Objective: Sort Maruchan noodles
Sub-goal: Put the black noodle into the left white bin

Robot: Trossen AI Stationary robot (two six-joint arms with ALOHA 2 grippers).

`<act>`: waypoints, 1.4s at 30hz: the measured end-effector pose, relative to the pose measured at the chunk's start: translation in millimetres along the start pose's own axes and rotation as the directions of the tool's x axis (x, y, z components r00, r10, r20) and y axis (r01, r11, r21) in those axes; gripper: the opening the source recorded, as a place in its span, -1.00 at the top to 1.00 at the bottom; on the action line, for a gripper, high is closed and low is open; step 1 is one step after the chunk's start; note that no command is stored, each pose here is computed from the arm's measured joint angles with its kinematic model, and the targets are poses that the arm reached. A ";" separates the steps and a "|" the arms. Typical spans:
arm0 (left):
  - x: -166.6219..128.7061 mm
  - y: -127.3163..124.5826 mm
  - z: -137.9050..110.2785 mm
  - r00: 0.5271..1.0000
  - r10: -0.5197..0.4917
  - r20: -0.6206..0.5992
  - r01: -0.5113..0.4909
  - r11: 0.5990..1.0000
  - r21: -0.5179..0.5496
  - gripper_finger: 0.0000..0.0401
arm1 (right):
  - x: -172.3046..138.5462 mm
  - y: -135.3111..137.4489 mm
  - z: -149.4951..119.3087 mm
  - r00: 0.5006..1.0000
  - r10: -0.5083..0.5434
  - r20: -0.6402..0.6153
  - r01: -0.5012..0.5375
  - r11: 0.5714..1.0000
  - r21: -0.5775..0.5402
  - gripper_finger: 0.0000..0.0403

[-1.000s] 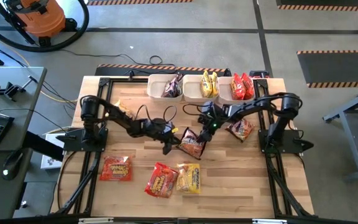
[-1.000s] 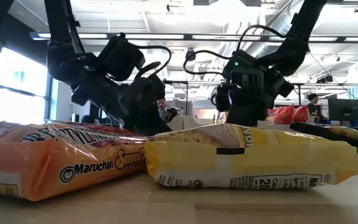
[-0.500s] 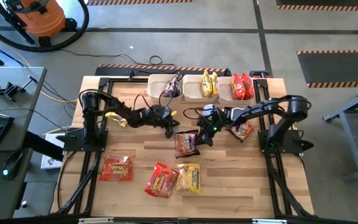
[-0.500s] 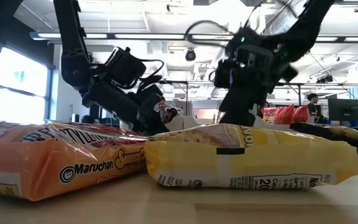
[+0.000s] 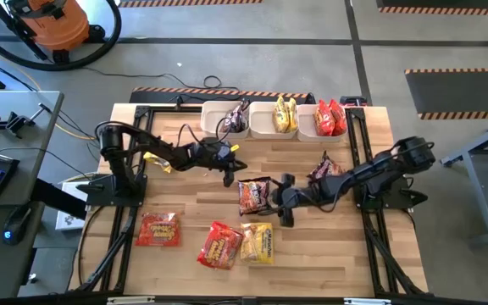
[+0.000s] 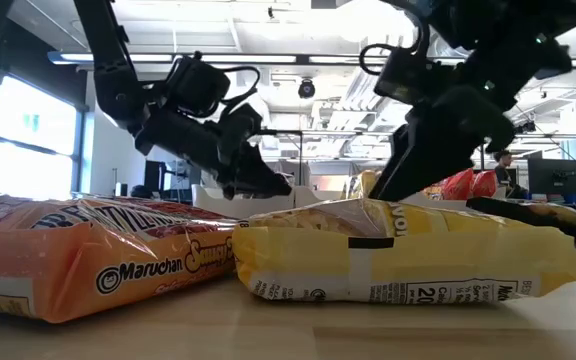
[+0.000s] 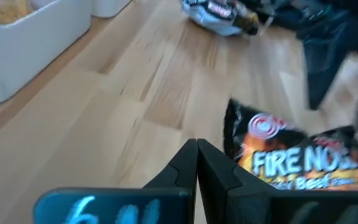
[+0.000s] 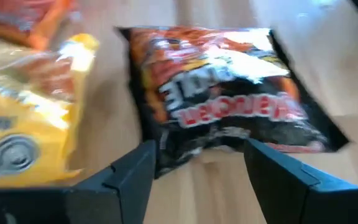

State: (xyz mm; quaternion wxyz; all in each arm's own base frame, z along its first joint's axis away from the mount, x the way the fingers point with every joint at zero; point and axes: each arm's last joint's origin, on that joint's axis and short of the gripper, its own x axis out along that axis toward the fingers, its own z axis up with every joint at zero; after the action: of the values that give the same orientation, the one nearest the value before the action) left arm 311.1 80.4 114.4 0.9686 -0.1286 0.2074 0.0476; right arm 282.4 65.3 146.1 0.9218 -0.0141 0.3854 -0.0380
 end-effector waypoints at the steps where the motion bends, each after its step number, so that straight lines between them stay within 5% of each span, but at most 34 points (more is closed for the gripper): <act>1: -0.3 -1.3 1.1 1.000 -0.005 0.005 0.005 1.000 -0.018 1.00 | 1.6 3.4 -0.9 1.000 -0.027 0.012 0.027 1.000 0.007 -0.14; 11: 1.4 -22.3 -0.4 0.985 -0.172 -0.019 0.171 0.984 -0.049 0.75 | 27.2 21.2 -18.8 0.999 -0.039 -0.015 0.039 0.999 -0.017 0.02; 18: 1.4 -52.6 -2.5 0.973 -0.227 -0.031 0.228 0.973 0.033 0.52 | 37.0 4.7 -6.1 0.996 -0.027 0.084 0.024 0.999 0.046 0.49; 23: -11.5 -73.2 7.0 0.987 -0.158 -0.035 0.161 0.975 0.154 0.40 | 41.1 -15.0 4.7 0.989 0.012 0.149 -0.034 0.988 0.148 0.94; 32: -31.2 -100.9 -4.0 0.983 0.015 -0.182 0.028 0.973 0.231 0.27 | 43.9 -38.8 16.6 0.969 0.026 0.244 -0.095 0.957 0.273 0.99; 42: -31.7 -111.1 -0.7 0.991 0.105 -0.079 -0.081 0.961 0.265 0.19 | 41.0 -40.8 37.1 0.927 0.116 0.358 -0.204 0.954 0.219 1.00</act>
State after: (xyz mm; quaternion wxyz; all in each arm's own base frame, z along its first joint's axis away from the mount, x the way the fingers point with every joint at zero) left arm 298.2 -27.9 152.4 0.9631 0.0079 0.2622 0.0595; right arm 335.0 21.3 145.3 0.9687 0.1287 0.2120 -0.0076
